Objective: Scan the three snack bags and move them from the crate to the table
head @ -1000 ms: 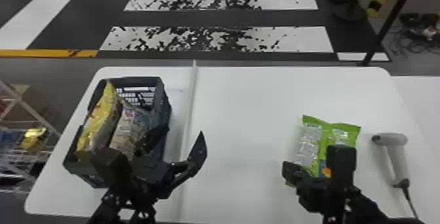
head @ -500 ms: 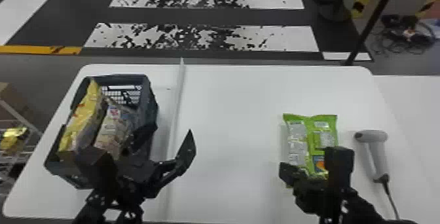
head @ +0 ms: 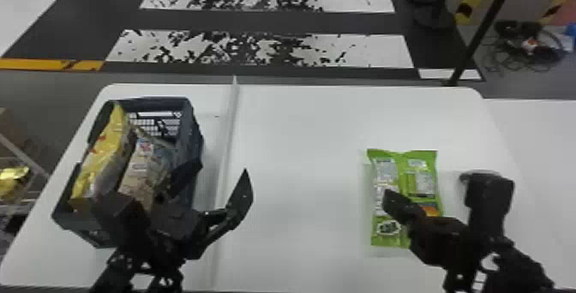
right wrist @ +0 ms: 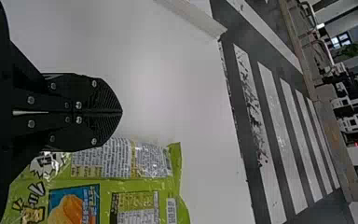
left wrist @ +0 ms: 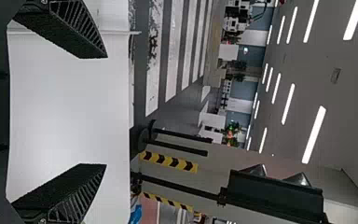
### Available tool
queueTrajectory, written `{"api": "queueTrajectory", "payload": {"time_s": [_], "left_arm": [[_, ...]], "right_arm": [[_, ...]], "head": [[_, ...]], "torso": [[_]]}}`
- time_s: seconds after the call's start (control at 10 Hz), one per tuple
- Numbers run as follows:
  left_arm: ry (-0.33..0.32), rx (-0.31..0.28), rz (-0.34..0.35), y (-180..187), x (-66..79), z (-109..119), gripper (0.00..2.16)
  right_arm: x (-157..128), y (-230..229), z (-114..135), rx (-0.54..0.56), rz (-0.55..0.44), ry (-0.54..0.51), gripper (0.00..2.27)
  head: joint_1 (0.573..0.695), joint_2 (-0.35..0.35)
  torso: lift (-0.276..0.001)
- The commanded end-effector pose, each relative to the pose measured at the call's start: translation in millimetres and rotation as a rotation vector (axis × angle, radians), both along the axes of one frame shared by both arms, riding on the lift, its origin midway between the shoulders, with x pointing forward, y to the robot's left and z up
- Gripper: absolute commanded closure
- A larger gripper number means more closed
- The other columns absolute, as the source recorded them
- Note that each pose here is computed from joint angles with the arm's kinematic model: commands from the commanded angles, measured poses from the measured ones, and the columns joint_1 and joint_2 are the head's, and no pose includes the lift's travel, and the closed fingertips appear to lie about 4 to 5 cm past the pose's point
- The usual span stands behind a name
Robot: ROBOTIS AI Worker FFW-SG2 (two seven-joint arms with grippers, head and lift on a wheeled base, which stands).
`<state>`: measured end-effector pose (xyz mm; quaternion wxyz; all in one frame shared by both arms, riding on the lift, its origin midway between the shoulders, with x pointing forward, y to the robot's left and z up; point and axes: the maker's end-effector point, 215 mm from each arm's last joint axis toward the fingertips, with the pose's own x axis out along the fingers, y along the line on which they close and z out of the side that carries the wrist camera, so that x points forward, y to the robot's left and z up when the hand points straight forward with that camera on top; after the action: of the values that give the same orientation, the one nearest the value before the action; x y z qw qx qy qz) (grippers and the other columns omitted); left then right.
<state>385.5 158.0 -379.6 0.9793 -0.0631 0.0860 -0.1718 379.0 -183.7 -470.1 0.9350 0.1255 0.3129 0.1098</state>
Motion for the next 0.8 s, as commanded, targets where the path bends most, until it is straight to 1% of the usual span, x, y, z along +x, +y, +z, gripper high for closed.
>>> {"api": "queueTrajectory", "payload": {"time_s": [0.0,0.1,0.2,0.3,0.4,0.5,0.6,0.7], "left_arm": [[-0.002,0.000,0.000,0,0.7,1,0.03],[-0.002,0.000,0.002,1,0.9,1,0.03],[-0.002,-0.001,0.002,2,1.5,1,0.03],[-0.004,0.003,0.001,2,2.8,1,0.03],[-0.004,0.003,0.004,3,4.3,0,0.03],[-0.005,0.002,0.005,2,4.8,1,0.03],[-0.004,0.002,0.006,3,4.4,0,0.03],[-0.002,0.003,0.005,3,3.8,-1,0.03]], "right_arm": [[5,-46,9,-0.017,-0.073,-0.017,2.19],[8,-86,13,-0.053,-0.132,-0.032,1.78],[11,-123,20,-0.089,-0.182,-0.058,0.34],[9,-155,19,-0.140,-0.206,-0.056,0.00],[8,-174,21,-0.170,-0.218,-0.074,0.02],[9,-191,21,-0.199,-0.231,-0.101,0.05],[10,-203,12,-0.242,-0.229,-0.110,0.05],[10,-210,-2,-0.255,-0.223,-0.085,0.05]], "head": [[0.695,-0.022],[0.695,-0.063],[0.695,-0.116],[0.695,-0.180],[0.695,-0.205],[0.695,-0.250],[0.695,-0.278],[0.695,-0.306]], "torso": [[-0.062],[-0.062],[-0.062],[-0.062],[-0.062],[-0.062],[-0.062],[-0.062]]}}
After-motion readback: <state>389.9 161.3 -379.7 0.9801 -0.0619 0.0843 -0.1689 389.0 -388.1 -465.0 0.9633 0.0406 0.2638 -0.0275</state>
